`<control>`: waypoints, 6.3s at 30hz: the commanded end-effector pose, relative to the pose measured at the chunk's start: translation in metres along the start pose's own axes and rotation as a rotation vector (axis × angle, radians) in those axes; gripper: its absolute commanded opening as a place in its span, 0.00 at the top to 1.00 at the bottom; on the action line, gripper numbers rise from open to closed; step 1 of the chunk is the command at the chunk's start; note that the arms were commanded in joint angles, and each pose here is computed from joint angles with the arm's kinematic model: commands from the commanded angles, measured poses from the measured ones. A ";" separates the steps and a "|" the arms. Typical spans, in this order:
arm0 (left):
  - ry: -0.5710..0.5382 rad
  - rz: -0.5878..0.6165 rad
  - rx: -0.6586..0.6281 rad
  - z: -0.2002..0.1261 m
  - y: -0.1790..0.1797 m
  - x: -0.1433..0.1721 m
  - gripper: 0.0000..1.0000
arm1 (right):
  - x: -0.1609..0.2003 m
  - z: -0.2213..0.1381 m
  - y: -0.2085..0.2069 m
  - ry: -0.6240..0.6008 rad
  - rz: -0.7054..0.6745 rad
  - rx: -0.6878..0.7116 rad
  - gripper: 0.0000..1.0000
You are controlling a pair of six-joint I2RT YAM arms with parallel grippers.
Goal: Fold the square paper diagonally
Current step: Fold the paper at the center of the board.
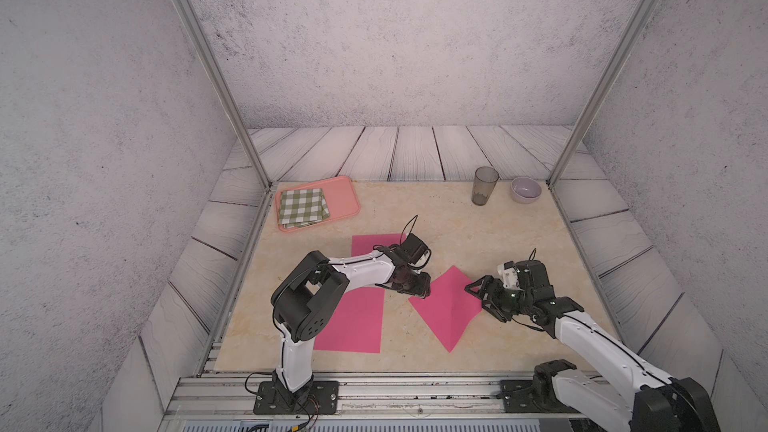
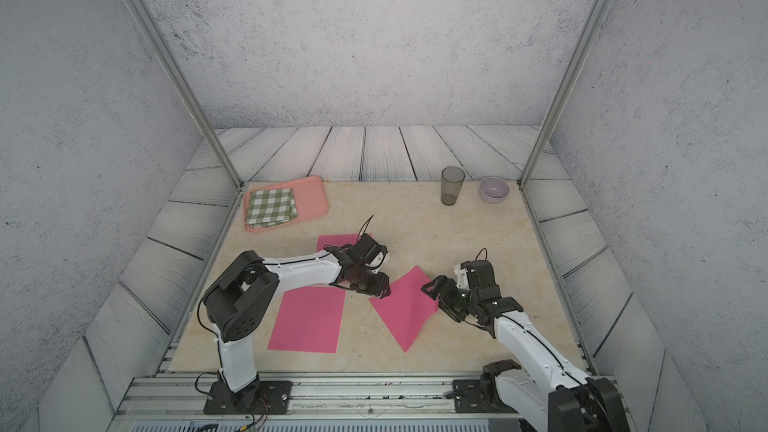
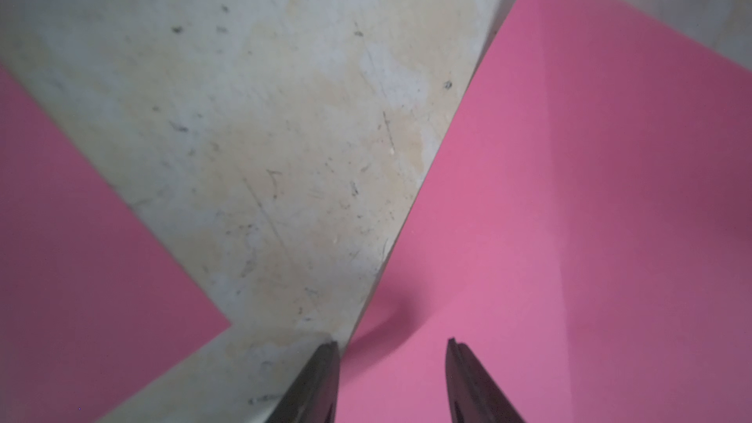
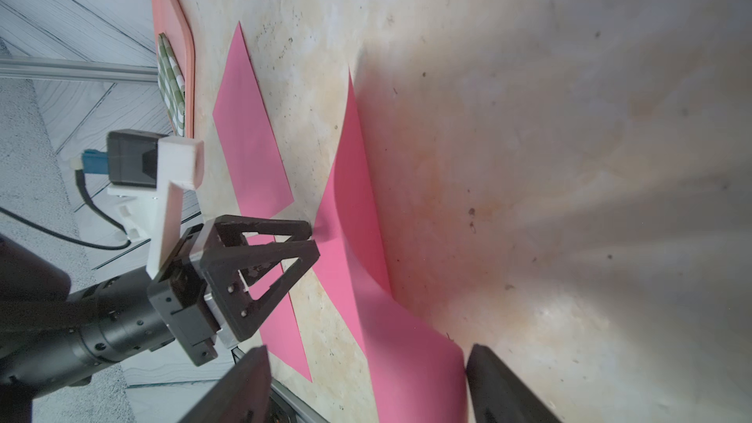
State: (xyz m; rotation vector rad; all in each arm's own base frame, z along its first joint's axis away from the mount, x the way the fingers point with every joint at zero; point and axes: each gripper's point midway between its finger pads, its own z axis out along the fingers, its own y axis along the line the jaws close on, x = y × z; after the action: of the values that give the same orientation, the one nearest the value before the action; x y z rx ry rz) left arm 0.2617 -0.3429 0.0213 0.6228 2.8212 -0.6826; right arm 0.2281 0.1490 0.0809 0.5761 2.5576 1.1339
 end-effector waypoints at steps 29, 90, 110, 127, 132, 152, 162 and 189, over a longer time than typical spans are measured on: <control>0.230 -0.055 -0.088 0.035 0.036 0.063 0.52 | -0.012 -0.003 0.025 -0.044 -0.055 -0.077 0.41; 0.045 -0.008 0.192 -0.005 -0.073 0.033 0.53 | -0.013 -0.042 -0.050 0.021 -0.254 0.573 1.00; 0.093 -0.019 0.156 0.046 -0.074 0.045 0.54 | -0.008 -0.026 -0.031 0.065 -0.171 0.472 0.97; 0.068 0.077 0.196 0.013 -0.093 0.039 0.49 | -0.011 0.008 -0.048 0.101 -0.093 0.474 0.95; 0.024 0.151 0.230 -0.025 -0.107 0.035 0.44 | -0.012 0.007 -0.049 0.106 -0.104 0.488 0.95; -0.053 0.247 0.257 -0.026 -0.161 0.046 0.44 | -0.008 0.006 -0.055 0.099 -0.090 0.496 0.88; -0.051 0.244 0.231 -0.005 -0.164 0.042 0.44 | -0.006 0.010 -0.057 0.114 -0.085 0.489 0.88; -0.046 0.217 0.164 0.030 -0.159 0.034 0.51 | -0.004 0.011 -0.062 0.120 -0.085 0.495 0.88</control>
State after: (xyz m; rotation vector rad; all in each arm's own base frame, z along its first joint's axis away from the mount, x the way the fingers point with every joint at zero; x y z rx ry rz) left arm 0.1615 -0.4660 0.0463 0.9105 2.6403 -0.8758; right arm 0.2275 0.1183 0.0323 0.4997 2.9267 0.5312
